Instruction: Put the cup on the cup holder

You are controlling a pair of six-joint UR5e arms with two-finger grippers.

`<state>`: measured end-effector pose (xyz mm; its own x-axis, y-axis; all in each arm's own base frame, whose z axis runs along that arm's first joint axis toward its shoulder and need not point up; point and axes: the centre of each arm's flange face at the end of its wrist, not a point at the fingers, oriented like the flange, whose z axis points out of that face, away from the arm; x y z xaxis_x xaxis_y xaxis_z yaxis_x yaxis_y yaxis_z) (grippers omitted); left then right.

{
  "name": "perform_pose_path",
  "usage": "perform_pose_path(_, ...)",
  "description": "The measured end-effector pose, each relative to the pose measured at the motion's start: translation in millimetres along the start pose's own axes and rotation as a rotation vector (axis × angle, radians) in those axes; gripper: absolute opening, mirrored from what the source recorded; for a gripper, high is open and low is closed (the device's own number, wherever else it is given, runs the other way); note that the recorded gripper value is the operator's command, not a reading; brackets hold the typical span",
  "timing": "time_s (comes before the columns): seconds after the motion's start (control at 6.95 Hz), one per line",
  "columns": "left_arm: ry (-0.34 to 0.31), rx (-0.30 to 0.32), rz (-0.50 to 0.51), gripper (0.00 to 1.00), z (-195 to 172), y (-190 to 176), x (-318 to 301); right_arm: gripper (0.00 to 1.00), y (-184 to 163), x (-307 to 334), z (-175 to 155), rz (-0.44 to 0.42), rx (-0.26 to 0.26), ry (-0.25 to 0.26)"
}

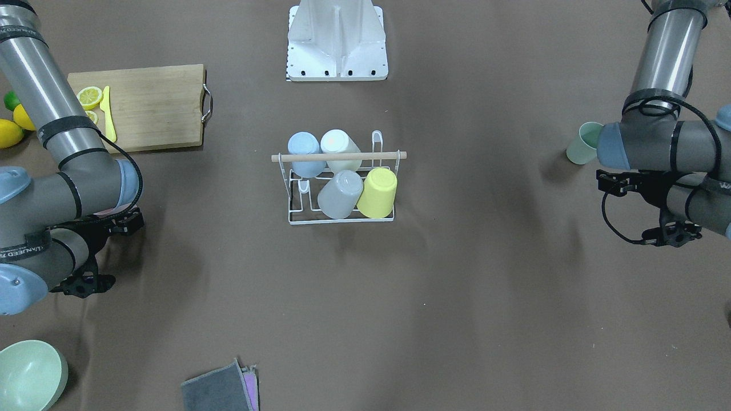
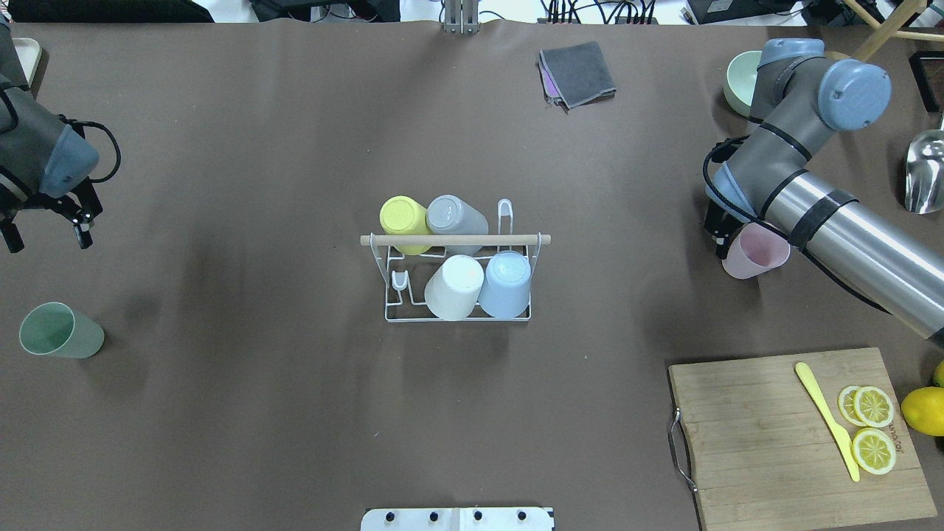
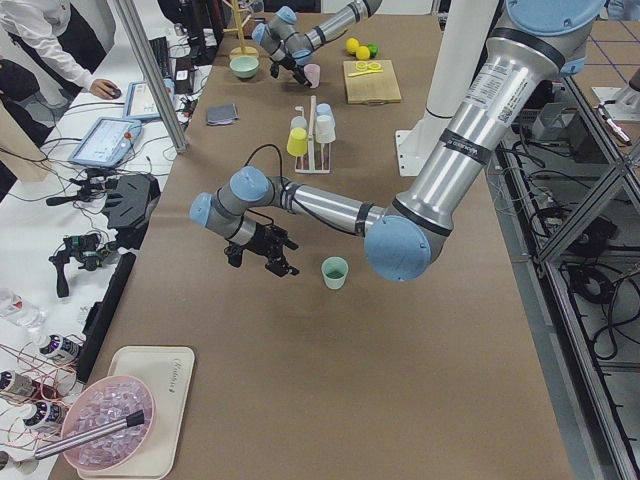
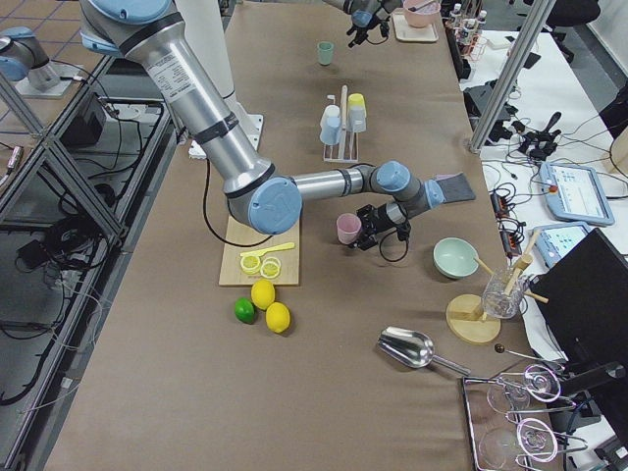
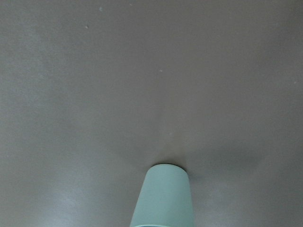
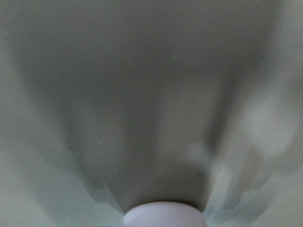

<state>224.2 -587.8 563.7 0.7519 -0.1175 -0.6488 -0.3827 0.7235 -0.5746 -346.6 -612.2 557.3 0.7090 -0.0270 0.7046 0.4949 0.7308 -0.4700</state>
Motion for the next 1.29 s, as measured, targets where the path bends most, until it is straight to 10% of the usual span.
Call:
perform_pose_path(0.29,0.003,-0.021,0.013,0.97,22,2,-3,0.81,1,-2,0,0.006,-0.01,-0.009)
perform_pose_path(0.72,-0.03,-0.07,0.036,0.96,61,3,-3,0.35,3,-2,0,-0.008,-0.028,-0.016)
perform_pose_path(1.29,-0.039,-0.103,0.045,0.96,86,3,-8,0.34,5,-6,-9,-0.029,-0.013,-0.022)
